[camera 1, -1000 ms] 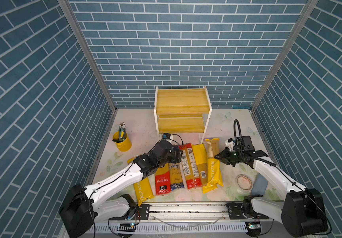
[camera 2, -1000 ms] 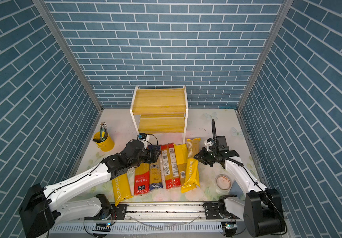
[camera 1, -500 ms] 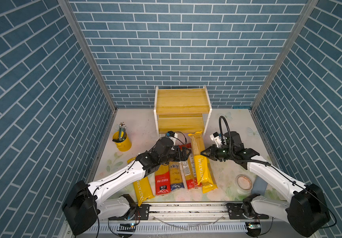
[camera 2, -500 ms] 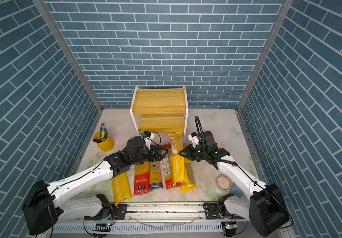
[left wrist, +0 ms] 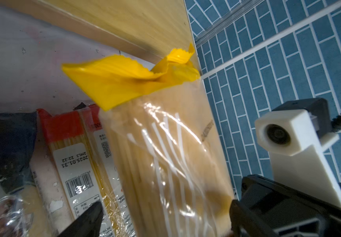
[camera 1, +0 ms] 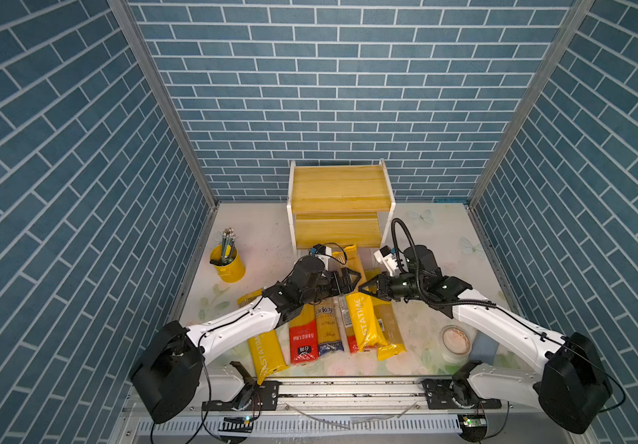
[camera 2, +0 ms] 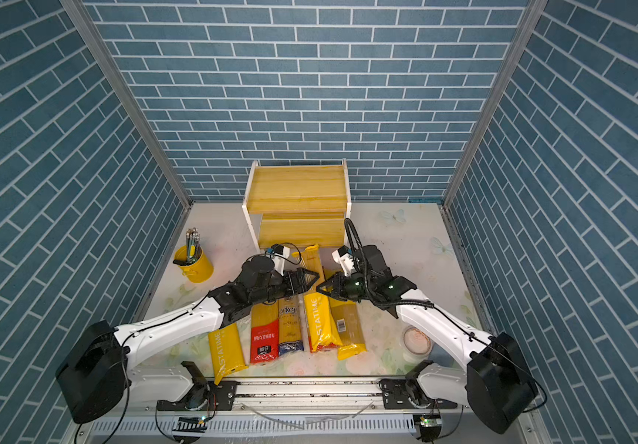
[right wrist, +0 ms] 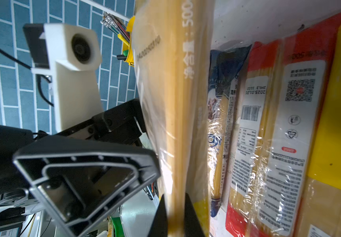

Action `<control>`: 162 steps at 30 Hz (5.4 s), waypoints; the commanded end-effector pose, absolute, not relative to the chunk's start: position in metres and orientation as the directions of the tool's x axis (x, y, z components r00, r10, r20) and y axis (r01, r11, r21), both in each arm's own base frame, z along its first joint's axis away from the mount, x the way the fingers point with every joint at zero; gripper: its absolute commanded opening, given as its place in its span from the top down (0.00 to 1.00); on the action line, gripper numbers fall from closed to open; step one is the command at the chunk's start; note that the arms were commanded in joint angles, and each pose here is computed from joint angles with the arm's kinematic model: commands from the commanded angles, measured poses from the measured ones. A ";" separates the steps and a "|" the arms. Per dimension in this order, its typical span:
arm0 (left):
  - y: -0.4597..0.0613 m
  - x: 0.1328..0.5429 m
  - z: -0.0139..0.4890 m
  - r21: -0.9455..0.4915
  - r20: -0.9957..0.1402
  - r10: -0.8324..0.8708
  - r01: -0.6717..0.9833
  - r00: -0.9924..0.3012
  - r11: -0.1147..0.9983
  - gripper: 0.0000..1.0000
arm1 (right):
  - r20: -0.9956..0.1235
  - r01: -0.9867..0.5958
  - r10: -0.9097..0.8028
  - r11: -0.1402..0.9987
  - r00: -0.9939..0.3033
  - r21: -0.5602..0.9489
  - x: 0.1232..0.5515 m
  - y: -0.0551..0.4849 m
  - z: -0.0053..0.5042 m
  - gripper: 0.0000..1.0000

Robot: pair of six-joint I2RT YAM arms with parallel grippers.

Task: Arrange pasta packages on shelves
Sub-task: Place the pasta bag on the shelf.

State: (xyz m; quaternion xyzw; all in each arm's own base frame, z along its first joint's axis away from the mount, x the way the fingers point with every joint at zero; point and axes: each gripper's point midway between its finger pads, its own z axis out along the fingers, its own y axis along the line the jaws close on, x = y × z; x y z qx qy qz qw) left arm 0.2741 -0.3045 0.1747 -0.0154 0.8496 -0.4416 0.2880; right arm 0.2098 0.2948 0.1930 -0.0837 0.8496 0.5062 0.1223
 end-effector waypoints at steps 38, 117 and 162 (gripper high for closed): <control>-0.306 0.300 0.301 -0.829 -0.551 -0.401 0.421 -0.732 0.369 0.94 | -0.486 -0.464 -0.006 0.305 -0.874 0.831 0.222 0.287 0.259 0.46; -0.133 0.311 0.385 -0.593 -0.772 -0.462 0.234 -0.436 0.771 0.29 | -0.441 -0.381 0.264 0.251 -0.857 0.890 0.407 0.433 0.442 1.00; -0.150 0.332 0.398 -0.608 -0.764 -0.452 0.277 -0.461 0.745 0.28 | -0.533 -0.389 0.185 0.498 -0.826 0.775 0.396 0.391 0.430 0.57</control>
